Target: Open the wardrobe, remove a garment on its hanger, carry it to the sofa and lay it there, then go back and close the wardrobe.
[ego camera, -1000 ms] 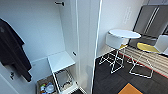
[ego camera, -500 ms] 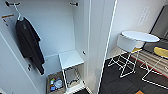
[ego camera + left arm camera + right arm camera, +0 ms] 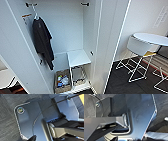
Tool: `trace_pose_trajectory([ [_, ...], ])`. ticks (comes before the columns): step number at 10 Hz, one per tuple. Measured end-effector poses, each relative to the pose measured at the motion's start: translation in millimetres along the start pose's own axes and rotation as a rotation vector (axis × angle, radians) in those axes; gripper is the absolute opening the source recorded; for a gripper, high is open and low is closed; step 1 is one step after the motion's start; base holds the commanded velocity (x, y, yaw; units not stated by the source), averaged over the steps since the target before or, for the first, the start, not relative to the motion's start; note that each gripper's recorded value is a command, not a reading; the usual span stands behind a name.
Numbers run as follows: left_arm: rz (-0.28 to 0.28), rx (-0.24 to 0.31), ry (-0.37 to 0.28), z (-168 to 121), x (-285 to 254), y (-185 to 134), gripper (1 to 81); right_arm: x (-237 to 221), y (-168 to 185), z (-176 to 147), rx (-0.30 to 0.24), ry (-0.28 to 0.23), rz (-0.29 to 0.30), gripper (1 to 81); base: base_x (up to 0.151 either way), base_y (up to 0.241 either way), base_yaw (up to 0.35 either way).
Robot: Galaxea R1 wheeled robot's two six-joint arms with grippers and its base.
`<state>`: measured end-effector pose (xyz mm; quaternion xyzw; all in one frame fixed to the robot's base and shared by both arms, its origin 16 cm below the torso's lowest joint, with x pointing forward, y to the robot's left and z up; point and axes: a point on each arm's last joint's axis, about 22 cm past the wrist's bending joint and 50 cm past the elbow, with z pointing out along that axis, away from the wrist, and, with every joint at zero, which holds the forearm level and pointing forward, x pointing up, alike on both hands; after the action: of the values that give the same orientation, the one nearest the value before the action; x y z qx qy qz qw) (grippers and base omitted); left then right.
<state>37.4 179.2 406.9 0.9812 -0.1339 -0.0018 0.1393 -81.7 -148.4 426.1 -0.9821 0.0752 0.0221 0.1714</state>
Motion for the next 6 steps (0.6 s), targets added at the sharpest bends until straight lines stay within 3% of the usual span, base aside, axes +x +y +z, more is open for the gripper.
trace_pose_trajectory([
  [6, -0.002, 0.0, -0.003, -0.1, -2.8, 0.0, 81.1, 1.5, 0.0, 0.1, 0.0, 0.001, -0.001, 81.1, 0.0, 0.0, 0.217],
])
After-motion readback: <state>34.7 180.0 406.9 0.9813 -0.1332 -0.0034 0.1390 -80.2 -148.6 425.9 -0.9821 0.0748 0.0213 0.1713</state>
